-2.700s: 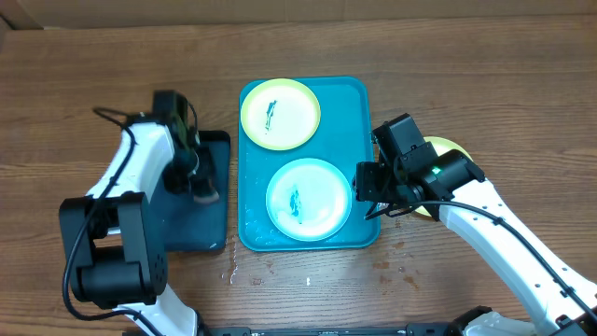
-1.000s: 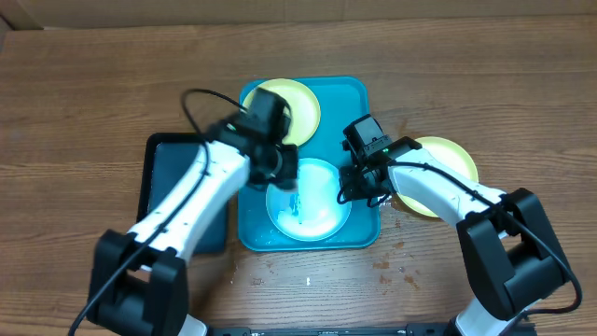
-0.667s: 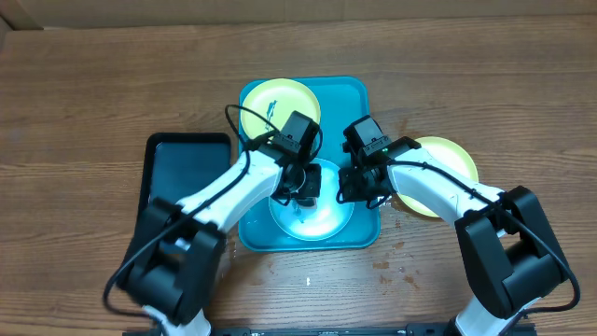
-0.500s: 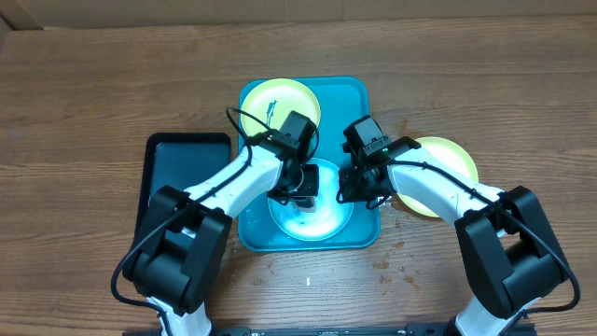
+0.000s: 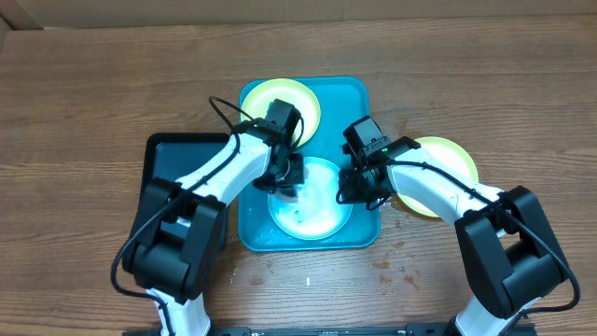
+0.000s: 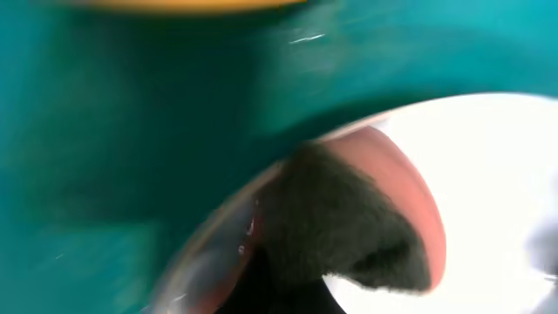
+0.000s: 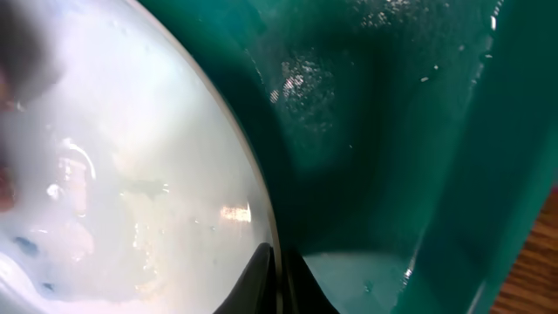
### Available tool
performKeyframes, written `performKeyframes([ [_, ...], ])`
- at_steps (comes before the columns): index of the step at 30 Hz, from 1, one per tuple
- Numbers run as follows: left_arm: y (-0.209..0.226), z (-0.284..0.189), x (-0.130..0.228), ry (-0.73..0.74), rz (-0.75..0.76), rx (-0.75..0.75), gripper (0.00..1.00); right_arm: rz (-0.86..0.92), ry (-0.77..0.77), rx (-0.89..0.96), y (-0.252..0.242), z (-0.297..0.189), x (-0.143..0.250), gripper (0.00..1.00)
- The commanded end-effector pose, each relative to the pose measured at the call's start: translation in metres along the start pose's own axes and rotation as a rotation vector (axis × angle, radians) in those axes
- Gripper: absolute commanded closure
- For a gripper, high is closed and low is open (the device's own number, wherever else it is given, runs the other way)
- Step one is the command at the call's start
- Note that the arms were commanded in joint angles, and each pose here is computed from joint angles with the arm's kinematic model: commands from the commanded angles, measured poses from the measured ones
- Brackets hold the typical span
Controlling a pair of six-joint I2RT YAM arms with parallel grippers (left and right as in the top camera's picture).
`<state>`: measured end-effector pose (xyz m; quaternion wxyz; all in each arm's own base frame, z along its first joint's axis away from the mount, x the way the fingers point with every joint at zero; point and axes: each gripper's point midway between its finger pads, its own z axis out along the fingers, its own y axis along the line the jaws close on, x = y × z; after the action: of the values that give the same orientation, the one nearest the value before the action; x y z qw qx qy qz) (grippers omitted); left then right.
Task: Clean dirty plates on tray and stack at the side
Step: 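Scrub the white plate with the sponge in the left gripper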
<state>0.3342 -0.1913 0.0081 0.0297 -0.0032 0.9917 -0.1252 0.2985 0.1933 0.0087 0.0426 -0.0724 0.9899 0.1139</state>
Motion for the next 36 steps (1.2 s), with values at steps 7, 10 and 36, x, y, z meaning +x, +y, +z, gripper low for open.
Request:
performKeyframes([
  [7,-0.089,0.031,0.058,0.268,0.114,0.374,0.96,0.000,-0.010,0.015,-0.002,0.000,-0.004,0.96],
  [10,-0.083,0.031,0.067,0.308,0.098,0.347,0.96,0.000,-0.009,0.015,-0.002,0.000,-0.004,0.96],
  [36,0.097,-0.039,-0.004,0.025,0.022,-0.702,0.96,-0.001,-0.010,0.015,-0.002,0.000,-0.004,0.96],
])
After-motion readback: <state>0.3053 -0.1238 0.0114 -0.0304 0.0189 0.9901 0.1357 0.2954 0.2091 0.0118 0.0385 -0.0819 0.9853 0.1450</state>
